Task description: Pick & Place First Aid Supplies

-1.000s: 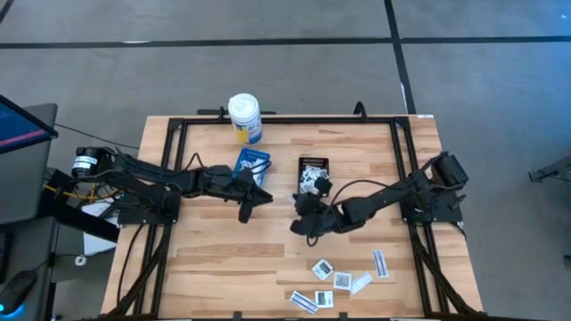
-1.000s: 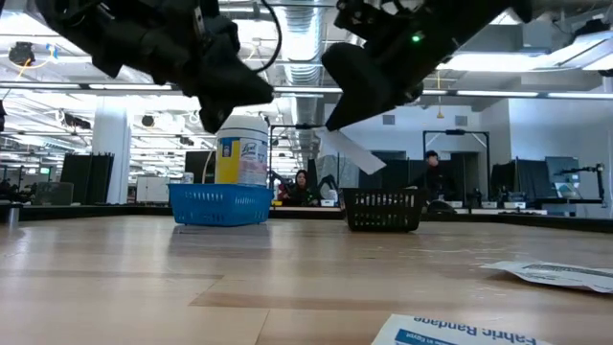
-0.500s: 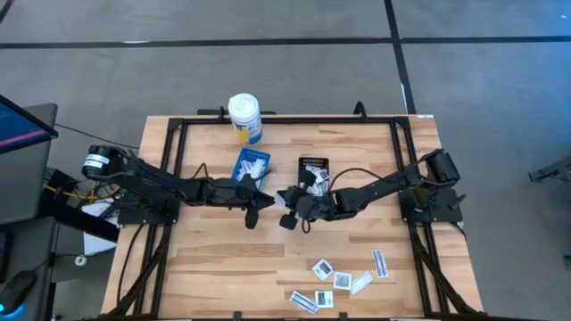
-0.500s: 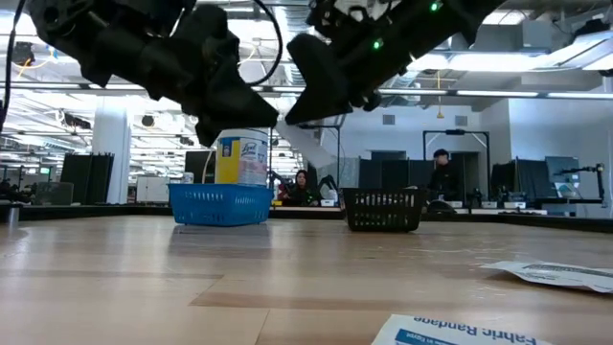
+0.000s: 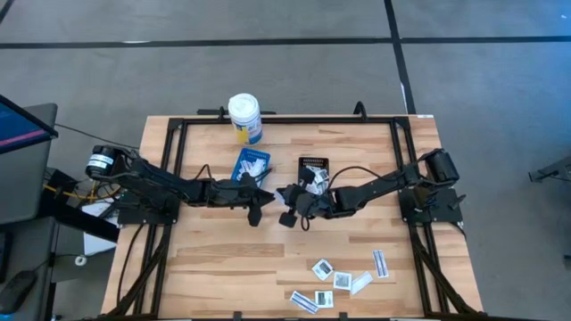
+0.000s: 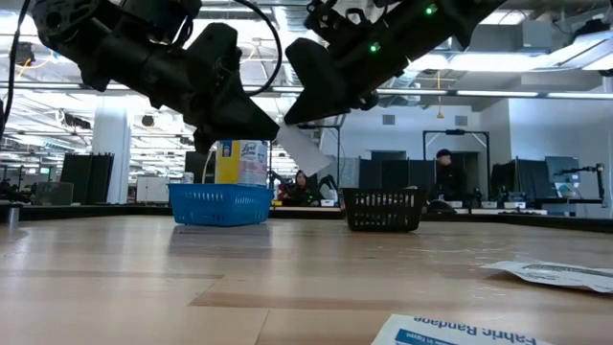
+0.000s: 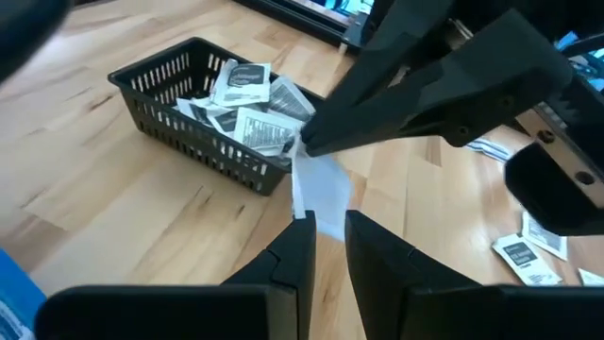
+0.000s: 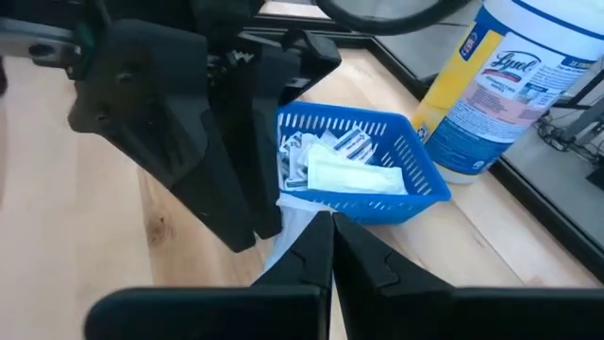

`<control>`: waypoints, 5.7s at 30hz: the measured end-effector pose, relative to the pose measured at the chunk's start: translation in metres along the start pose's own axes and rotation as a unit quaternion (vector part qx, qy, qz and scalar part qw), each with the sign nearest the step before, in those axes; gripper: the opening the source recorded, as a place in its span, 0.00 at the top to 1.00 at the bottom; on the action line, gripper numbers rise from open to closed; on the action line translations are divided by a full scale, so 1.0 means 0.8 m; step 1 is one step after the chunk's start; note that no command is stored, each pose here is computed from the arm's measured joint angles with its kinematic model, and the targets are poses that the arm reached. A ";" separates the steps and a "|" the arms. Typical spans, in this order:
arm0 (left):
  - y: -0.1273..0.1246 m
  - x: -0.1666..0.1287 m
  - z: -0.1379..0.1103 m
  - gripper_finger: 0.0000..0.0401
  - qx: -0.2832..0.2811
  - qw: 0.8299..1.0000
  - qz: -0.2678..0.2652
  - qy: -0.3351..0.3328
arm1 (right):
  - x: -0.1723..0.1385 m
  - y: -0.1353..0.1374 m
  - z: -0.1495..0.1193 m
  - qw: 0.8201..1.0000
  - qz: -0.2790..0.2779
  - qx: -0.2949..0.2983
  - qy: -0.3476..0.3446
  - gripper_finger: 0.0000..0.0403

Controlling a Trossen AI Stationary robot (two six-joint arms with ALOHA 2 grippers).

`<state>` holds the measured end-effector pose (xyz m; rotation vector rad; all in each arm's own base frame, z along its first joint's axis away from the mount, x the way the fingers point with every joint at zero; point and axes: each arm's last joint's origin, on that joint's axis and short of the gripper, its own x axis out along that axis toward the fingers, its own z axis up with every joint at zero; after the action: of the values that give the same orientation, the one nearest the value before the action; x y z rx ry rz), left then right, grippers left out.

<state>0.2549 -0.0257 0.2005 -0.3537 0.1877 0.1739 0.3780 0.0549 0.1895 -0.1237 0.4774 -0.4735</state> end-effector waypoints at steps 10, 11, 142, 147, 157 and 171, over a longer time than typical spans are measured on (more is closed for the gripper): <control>0.001 0.000 0.001 0.85 0.002 1.000 0.011 -0.005 | -0.002 0.004 0.000 1.000 0.025 -0.003 0.002 1.00; 0.001 0.000 0.001 0.85 0.002 1.000 0.010 -0.005 | -0.002 0.004 -0.001 1.000 0.024 -0.006 0.006 1.00; 0.006 0.004 0.001 0.98 -0.028 0.999 -0.019 0.007 | -0.024 0.073 0.006 0.945 0.062 -0.269 0.177 0.81; 0.014 0.005 0.003 0.98 0.004 1.000 0.017 0.000 | -0.022 0.071 0.006 0.946 0.068 -0.261 0.181 0.77; 0.049 -0.046 0.030 0.98 0.034 0.983 0.176 0.026 | -0.030 0.083 0.002 0.935 0.162 -0.248 0.196 0.76; 0.085 -0.073 0.031 0.97 0.043 0.973 0.209 0.088 | -0.033 0.086 -0.015 0.952 0.146 -0.139 0.230 0.76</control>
<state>0.1884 0.0384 0.2134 -0.2402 0.4445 0.5487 0.3797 0.1282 0.1743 -0.2116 1.0056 -0.1364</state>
